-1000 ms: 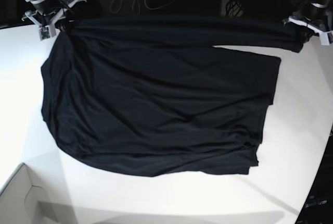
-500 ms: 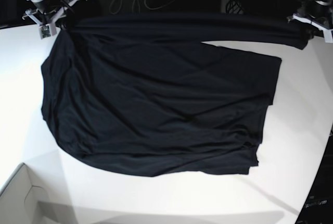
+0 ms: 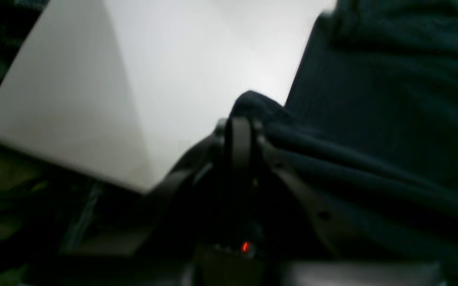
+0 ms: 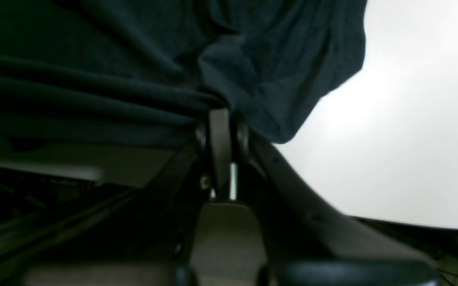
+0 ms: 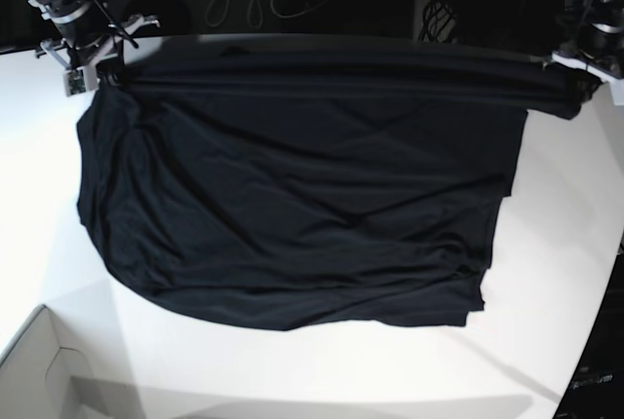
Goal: Layout the t-shirt on the table in an organized manner, then fold the t-shirt properly
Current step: 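Lift the shirt edge with both grippers, stretching it taut between them, then lower the held edge with both grippers, laying the shirt flat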
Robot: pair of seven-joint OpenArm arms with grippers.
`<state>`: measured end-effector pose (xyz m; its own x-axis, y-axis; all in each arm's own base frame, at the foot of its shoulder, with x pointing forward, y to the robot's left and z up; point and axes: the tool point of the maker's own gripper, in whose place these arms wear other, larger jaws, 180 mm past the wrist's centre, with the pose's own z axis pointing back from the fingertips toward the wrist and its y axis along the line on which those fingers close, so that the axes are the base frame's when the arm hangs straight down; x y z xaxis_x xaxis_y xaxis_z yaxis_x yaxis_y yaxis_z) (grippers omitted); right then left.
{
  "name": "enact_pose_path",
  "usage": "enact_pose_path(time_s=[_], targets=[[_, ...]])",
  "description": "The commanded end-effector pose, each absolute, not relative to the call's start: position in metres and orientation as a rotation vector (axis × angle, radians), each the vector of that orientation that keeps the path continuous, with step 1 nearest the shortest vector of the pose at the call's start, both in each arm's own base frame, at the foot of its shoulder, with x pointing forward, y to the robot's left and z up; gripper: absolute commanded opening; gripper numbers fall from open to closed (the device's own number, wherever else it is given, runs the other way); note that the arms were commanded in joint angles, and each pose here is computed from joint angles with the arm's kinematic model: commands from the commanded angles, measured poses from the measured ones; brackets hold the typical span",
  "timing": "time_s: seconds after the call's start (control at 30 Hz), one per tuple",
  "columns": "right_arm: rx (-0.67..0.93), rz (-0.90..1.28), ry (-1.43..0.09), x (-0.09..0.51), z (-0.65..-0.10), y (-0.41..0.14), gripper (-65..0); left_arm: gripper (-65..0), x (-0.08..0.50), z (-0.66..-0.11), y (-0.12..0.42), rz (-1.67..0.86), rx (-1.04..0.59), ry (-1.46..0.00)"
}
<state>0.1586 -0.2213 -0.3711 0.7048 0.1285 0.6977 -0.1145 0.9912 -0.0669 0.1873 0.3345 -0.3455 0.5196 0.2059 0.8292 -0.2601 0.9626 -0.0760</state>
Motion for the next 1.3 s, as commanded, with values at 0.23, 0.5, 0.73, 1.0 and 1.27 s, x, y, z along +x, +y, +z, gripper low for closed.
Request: enact_pose_path(time_s=[0.23, 0.5, 0.73, 1.0, 1.27], targets=[[-0.026, 0.146, -0.878, 0.196, -0.355, -0.221, -65.0, -64.9, 0.219, -0.333, 0.335, 0.282, 0.04, -0.991], [0.005, 0.134, -0.873, 0.215, -0.372, -0.217, -65.0, -64.9, 0.251, -0.337, 0.33, 0.226, 0.091, -0.964], [0.003, 0.108, -0.845, 0.218, -0.386, -0.225, -65.0, -64.9, 0.261, -0.362, 0.32, 0.208, 0.061, -0.901], [-0.015, 0.12, -0.867, 0.227, -0.379, -0.232, -65.0, -64.6, 0.261, -0.363, 0.319, 0.212, 0.053, -0.903], [-0.023, 0.128, -0.879, 0.233, -0.375, -0.235, -65.0, -64.5, 0.268, -0.366, 0.304, 0.199, 0.021, -0.907]])
